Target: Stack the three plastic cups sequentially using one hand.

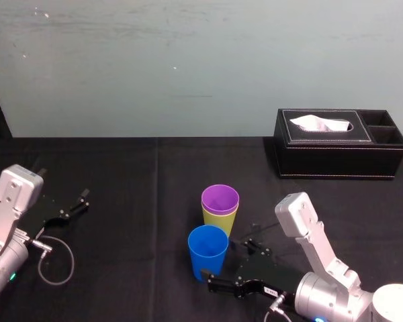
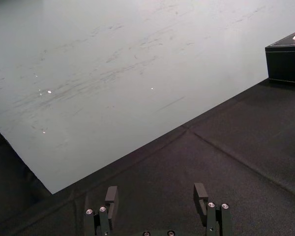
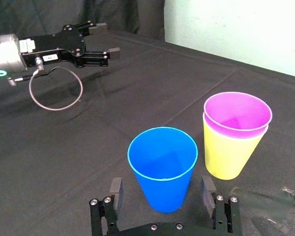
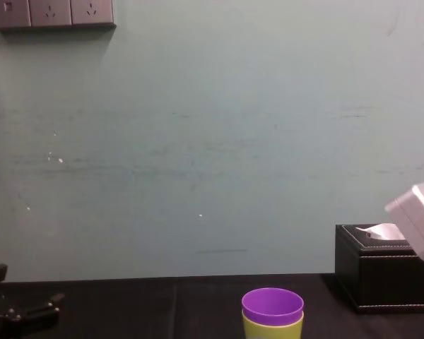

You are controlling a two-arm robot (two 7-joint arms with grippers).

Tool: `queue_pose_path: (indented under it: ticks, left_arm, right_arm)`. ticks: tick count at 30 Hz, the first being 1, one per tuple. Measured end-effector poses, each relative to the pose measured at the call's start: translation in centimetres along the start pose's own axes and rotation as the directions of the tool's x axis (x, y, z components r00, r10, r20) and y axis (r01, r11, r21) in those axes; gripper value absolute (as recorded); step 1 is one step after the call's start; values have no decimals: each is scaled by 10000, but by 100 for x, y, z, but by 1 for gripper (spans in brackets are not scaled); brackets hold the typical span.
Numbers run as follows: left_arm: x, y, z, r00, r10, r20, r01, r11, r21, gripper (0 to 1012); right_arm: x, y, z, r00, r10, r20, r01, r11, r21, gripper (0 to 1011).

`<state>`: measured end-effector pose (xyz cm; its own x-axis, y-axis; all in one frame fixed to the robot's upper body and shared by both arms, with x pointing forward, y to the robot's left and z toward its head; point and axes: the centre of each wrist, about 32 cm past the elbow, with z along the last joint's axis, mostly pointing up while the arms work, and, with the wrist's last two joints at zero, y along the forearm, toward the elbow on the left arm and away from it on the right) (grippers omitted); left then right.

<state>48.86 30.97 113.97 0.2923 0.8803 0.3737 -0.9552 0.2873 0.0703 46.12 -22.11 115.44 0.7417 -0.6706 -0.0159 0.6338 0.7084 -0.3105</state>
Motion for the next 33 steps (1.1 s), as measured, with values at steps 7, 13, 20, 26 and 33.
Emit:
queue_pose_path:
  ticks: [7, 13, 20, 26, 33]
  left_arm:
    - [0, 0, 0, 10000, 1, 0, -1, 10000, -1, 1000]
    - [0, 0, 0, 10000, 0, 0, 0, 10000, -1, 1000]
    - [0, 0, 0, 10000, 0, 0, 0, 10000, -1, 1000]
    - [0, 0, 0, 10000, 1, 0, -1, 10000, -1, 1000]
    - [0, 0, 0, 10000, 0, 1, 0, 10000, 0, 1000]
  right_arm:
    - [0, 27, -15, 9998, -49, -183, 50, 10000, 27, 1003]
    - [-1, 61, -26, 9996, -41, -273, 41, 10000, 20, 1003]
    - [-14, 101, -33, 9995, -27, -301, 27, 10000, 17, 1003]
    - [-25, 132, -33, 9995, -73, -316, 76, 9999, 82, 1003]
    - [-41, 175, -46, 9994, -114, -336, 117, 9999, 97, 1003]
